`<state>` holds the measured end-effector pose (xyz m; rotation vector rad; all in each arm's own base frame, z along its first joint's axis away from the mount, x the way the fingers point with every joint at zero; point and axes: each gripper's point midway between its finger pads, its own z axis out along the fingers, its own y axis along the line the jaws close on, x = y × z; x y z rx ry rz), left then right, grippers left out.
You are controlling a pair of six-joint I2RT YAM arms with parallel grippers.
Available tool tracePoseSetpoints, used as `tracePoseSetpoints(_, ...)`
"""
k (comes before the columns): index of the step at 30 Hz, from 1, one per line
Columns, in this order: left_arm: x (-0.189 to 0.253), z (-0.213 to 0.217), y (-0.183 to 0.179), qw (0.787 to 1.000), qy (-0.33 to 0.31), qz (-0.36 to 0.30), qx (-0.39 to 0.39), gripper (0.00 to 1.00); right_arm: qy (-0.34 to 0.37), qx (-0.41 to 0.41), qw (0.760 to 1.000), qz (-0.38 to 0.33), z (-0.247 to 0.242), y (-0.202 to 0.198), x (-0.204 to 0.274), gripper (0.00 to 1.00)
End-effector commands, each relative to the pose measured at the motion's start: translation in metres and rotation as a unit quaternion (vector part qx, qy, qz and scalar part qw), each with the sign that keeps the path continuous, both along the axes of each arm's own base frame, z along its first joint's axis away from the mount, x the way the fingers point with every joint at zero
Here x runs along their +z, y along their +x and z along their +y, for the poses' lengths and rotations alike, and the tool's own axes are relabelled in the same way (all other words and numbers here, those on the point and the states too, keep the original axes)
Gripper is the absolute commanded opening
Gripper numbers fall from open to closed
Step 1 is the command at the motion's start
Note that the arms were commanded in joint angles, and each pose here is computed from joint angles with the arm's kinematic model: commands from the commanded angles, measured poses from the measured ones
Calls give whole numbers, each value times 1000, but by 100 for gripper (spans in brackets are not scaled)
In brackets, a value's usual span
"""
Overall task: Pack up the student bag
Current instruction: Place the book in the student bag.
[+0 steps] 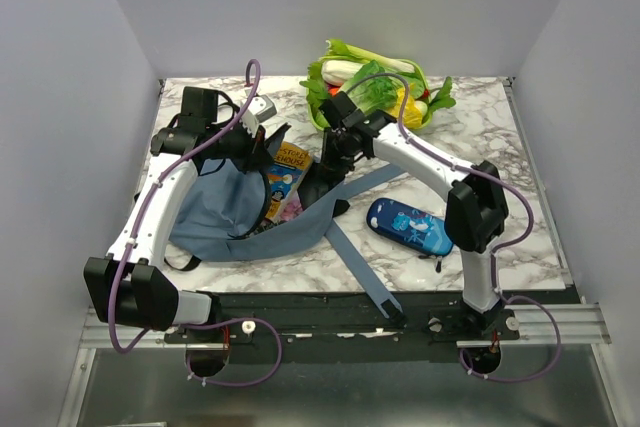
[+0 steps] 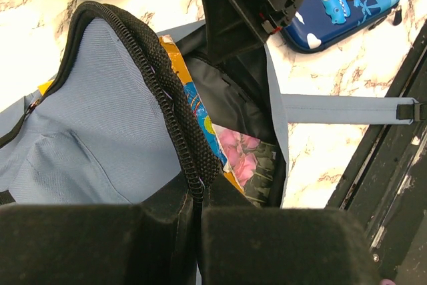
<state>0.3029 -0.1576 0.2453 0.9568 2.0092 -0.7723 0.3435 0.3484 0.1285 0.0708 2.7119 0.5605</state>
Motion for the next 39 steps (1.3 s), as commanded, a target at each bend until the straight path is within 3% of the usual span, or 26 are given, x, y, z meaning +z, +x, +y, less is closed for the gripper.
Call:
tracePoseSetpoints(1,16,-8,-5,999,-25,-17,-24,8,-40,-12,999,-8,-5,19,-18,32)
tracePoseSetpoints(11,29,-13,-7,998,-42,-20,-32,8,-51,-72,995,-56,32,61,-9,7)
tracePoseSetpoints(23,32,-16,-10,997,-53,-31,-49,8,55,82,994,-35,100,-13,-8,0)
tracePoseSetpoints(26,30,-16,-8,997,-52,-30,-48,8,54,102,993,-28,91,-26,-20,1)
tracePoseSetpoints(32,23,-15,-9,998,-46,-24,-47,8,9,10,999,-45,36,0,-13,6)
tracePoseSetpoints(36,21,-12,-9,998,-35,-31,-45,8,-34,-40,998,-30,8,8,-32,0)
tracePoseSetpoints(39,22,-13,-9,998,-39,-29,-47,8,-34,-31,999,1,16,3,-47,1)
